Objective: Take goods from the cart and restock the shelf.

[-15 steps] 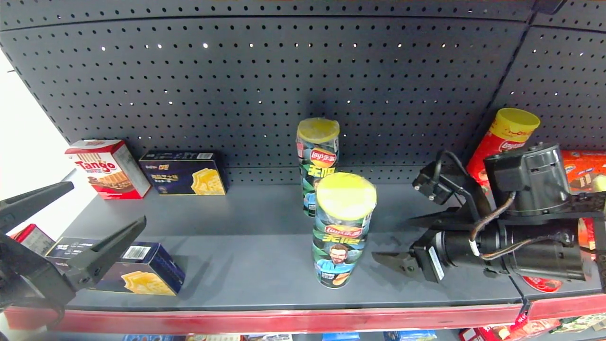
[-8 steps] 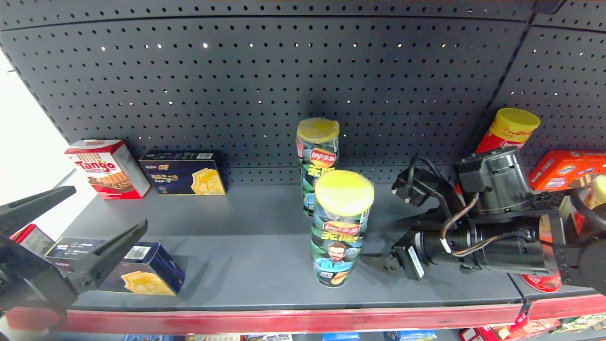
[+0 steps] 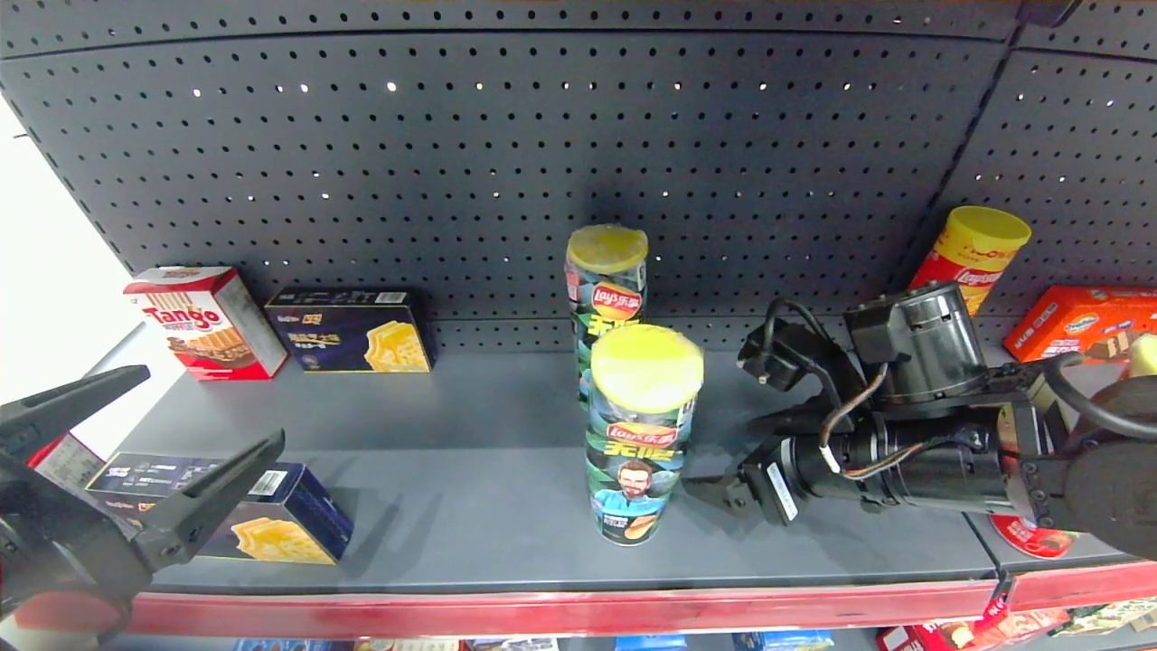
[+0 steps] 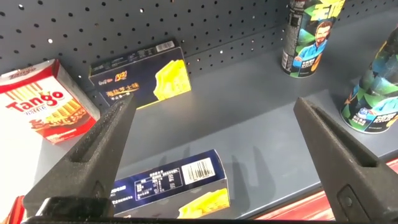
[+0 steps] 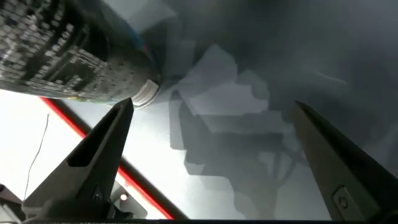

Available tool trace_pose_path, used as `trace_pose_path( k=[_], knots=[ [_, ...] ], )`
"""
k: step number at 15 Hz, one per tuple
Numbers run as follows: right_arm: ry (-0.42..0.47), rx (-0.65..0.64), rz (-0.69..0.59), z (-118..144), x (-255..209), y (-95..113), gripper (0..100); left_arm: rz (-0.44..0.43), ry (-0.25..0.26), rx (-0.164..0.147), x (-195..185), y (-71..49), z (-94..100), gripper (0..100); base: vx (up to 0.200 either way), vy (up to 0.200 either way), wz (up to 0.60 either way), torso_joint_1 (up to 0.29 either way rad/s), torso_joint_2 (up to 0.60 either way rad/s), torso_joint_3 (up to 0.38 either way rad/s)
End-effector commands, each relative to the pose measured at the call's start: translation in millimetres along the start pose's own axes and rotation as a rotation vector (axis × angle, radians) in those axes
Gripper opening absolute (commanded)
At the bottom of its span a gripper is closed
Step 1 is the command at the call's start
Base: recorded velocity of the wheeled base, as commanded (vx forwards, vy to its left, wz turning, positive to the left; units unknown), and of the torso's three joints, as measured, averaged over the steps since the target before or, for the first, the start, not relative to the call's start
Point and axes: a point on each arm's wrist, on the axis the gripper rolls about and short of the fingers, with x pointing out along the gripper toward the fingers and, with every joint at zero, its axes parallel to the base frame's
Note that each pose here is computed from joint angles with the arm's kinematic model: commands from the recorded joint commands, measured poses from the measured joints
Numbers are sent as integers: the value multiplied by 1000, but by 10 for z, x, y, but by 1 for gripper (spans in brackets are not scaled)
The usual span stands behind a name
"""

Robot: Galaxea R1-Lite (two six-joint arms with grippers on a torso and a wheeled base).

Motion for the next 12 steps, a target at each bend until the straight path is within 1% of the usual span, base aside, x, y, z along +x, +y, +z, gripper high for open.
trace_pose_path(
  k=[1, 8, 12],
  knots=[
    [-30, 2, -8, 60, -63, -16, 100, 0, 3, 0, 2, -1, -7, 100, 0, 0, 0, 0, 0, 0],
    [-30, -15, 19, 115, 50, 76, 100, 2, 2, -5, -1, 1, -6, 100, 0, 0, 0, 0, 0, 0],
    [-30, -15, 19, 119, 59, 75, 100, 0, 3, -5, -1, 0, -10, 100, 0, 0, 0, 0, 0, 0]
  ],
)
